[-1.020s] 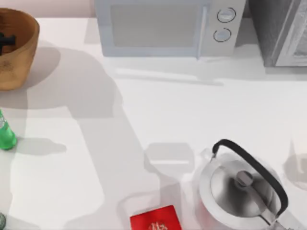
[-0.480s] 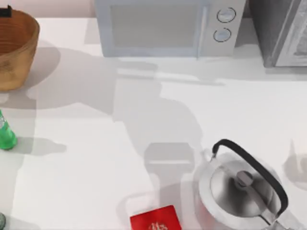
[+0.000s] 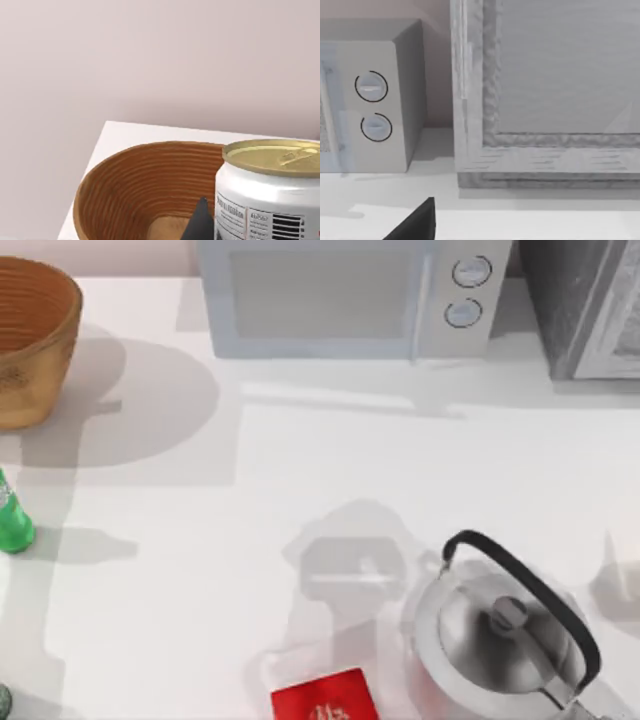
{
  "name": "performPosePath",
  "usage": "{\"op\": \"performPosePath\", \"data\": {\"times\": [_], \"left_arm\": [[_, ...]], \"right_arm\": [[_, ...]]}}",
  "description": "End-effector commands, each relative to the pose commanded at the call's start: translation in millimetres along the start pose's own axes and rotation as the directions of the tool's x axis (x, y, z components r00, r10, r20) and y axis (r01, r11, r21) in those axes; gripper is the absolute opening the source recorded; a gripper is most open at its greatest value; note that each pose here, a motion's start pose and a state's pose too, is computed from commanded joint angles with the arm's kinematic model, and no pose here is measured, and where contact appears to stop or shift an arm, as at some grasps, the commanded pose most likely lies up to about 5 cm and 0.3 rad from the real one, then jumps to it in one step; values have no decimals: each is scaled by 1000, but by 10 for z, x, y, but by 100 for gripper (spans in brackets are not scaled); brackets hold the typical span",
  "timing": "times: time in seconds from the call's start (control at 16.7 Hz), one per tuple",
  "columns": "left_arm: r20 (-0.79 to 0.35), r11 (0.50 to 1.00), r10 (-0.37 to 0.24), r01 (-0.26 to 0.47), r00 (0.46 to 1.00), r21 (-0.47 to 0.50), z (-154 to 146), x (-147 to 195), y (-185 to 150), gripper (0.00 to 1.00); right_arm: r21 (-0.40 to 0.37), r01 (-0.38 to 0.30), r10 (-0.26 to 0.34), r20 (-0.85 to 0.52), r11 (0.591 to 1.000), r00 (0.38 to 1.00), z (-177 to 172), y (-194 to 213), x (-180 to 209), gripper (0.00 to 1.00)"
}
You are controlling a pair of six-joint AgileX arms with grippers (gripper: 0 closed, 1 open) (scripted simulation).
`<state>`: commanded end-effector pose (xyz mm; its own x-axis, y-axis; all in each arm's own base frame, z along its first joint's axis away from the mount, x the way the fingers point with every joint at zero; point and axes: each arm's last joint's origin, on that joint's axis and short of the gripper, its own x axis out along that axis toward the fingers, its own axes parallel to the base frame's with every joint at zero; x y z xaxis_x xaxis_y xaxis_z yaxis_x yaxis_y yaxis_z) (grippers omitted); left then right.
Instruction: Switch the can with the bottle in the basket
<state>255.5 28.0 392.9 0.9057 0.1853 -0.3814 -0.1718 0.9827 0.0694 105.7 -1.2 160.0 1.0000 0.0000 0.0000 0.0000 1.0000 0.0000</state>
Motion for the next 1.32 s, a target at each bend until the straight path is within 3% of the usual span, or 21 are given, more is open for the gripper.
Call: {"op": "performPosePath", "data": {"times": [0.12,0.24,0.48,0.66,0.9,1.32], "left_arm": [[137,1000,3,0,991,-23,-362,-507,39,0],[225,999,0,8,974,-37,-851,-765,40,0],[295,997,-66,76,953,-22,-1838,-777,-50,0],[323,989,-138,146,936,-1,-2368,-654,-134,0],[380,982,-176,188,908,6,-2700,-537,-191,0],[381,983,-169,182,909,3,-2734,-517,-190,0]], "right_arm": [[0,0,0,0,1000,1000,0,0,0,100],[0,0,0,0,1000,1000,0,0,0,100],[0,0,0,0,1000,1000,0,0,0,100],[0,0,0,0,1000,1000,0,0,0,100],[0,0,0,0,1000,1000,0,0,0,100],[0,0,0,0,1000,1000,0,0,0,100]]}}
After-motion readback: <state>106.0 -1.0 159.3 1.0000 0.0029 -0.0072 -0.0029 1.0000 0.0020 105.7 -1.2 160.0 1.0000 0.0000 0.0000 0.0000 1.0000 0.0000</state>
